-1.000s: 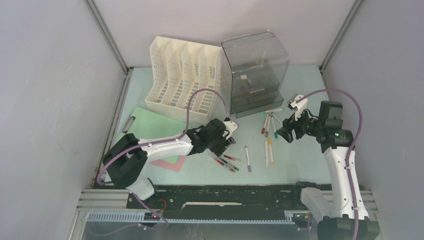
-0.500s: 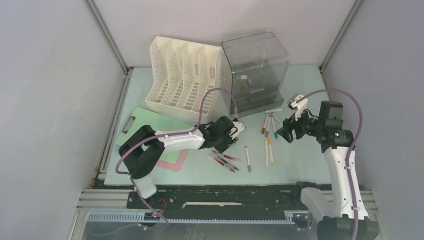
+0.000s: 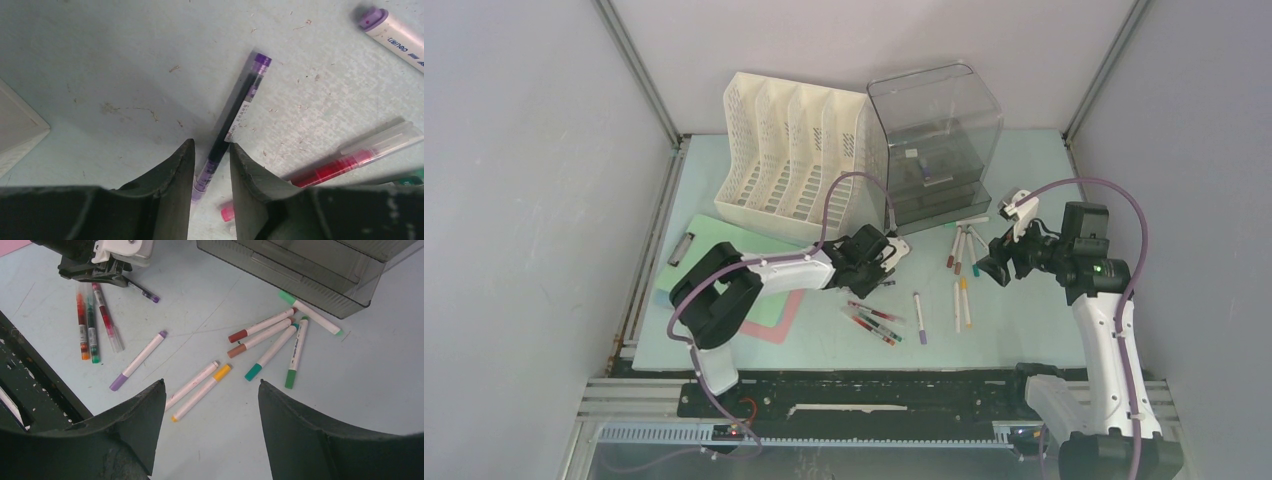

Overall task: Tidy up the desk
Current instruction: Pick up the stationery from the center of the board.

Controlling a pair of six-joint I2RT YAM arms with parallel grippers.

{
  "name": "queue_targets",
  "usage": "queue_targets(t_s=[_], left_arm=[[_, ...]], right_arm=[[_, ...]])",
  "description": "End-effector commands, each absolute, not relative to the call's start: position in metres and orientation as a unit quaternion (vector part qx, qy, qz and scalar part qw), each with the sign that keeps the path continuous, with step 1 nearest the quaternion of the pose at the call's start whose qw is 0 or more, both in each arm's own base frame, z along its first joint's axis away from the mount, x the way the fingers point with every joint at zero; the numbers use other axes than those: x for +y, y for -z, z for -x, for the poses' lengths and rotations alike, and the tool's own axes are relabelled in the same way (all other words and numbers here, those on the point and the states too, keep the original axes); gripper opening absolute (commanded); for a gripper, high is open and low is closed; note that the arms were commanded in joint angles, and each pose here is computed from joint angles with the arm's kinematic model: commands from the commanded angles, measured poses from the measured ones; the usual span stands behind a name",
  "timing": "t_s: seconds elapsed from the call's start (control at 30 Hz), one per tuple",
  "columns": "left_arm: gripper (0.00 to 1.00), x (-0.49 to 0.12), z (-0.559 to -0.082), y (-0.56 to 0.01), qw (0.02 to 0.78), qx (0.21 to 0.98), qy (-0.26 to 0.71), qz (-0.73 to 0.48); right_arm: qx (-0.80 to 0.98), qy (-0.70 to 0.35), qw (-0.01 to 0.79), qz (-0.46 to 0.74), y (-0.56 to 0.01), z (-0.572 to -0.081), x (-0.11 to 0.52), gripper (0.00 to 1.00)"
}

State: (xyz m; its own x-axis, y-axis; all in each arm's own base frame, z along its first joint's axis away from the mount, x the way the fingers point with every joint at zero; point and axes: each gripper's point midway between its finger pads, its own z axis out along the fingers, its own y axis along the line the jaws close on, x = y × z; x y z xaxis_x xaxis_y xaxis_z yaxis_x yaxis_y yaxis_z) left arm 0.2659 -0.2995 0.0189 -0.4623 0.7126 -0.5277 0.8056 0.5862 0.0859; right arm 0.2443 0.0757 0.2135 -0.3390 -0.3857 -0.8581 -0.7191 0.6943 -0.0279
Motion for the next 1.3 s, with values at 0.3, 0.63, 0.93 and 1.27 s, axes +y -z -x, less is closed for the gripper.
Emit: queue_targets(t_s=[0.3,0.63,0.93,1.27], left_arm=[[0.24,-0.307,-0.281,-0.014,0.270,0.857,0.085,-0.431],[0.02,-0.322,-0.287,-0.025,0.313,0.858,0.123,-0.388],[0.00,-0.337,-0.291,-0.074,0.426,0.820,0.205,-0.322],[0.00,-0.350,-0.272,-0.123,0.488,0.776,0.306,-0.259]], right_arm=[[0.793,-0.180,0.455,0.363,-0.210,-0.244,0.079,0.75],[0.788,-0.192,0.454,0.368,-0.211,-0.242,0.084,0.75],[0.776,-0.231,0.454,0.372,-0.215,-0.236,0.097,0.76],[0.742,-0.318,0.451,0.380,-0.227,-0.219,0.122,0.76]])
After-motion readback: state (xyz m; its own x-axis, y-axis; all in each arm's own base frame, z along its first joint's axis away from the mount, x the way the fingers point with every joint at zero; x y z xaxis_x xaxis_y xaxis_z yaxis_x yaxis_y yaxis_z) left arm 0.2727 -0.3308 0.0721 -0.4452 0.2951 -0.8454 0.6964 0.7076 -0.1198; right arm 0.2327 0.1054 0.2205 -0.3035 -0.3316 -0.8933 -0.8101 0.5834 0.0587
